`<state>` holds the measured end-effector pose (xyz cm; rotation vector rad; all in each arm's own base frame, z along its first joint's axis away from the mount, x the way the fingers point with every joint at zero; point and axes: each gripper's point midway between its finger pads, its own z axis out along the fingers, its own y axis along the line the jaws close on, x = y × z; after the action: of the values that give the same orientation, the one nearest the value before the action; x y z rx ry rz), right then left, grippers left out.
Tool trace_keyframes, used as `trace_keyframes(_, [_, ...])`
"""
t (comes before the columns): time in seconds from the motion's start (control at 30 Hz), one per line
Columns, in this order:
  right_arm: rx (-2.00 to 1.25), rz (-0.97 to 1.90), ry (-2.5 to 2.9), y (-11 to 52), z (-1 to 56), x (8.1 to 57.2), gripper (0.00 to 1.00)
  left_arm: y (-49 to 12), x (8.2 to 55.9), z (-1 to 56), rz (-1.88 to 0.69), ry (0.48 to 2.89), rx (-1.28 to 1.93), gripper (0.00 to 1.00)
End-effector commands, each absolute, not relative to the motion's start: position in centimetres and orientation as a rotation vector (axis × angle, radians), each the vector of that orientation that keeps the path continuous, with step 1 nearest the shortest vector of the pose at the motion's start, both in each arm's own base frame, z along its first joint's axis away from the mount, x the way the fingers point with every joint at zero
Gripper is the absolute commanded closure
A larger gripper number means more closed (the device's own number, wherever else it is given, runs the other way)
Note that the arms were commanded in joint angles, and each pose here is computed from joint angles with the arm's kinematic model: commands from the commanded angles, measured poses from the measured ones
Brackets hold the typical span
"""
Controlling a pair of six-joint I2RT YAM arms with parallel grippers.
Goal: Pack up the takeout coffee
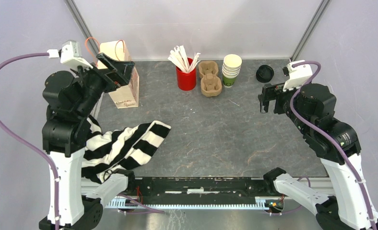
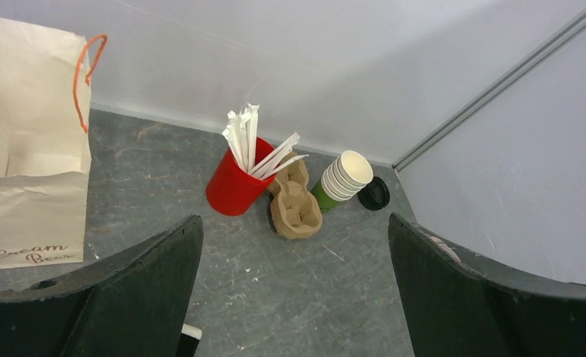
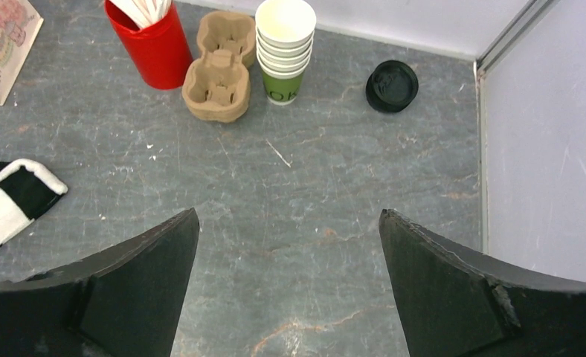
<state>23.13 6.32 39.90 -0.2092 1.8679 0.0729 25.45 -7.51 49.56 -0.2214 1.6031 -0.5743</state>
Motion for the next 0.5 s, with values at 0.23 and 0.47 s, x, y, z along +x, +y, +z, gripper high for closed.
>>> trace_keyframes(0.23, [-0.212, 0.145, 1.967, 7.7, 36.1, 23.6, 0.02, -8.9, 26.8, 47.8, -0.634, 1.675, -0.169, 0.01])
trace_keyframes(0.47, [-0.263, 0.209, 2.028, 9.9, 33.3, 25.3, 0.03, -9.5, 26.8, 44.8, -0.672, 1.761, -0.174, 0.01])
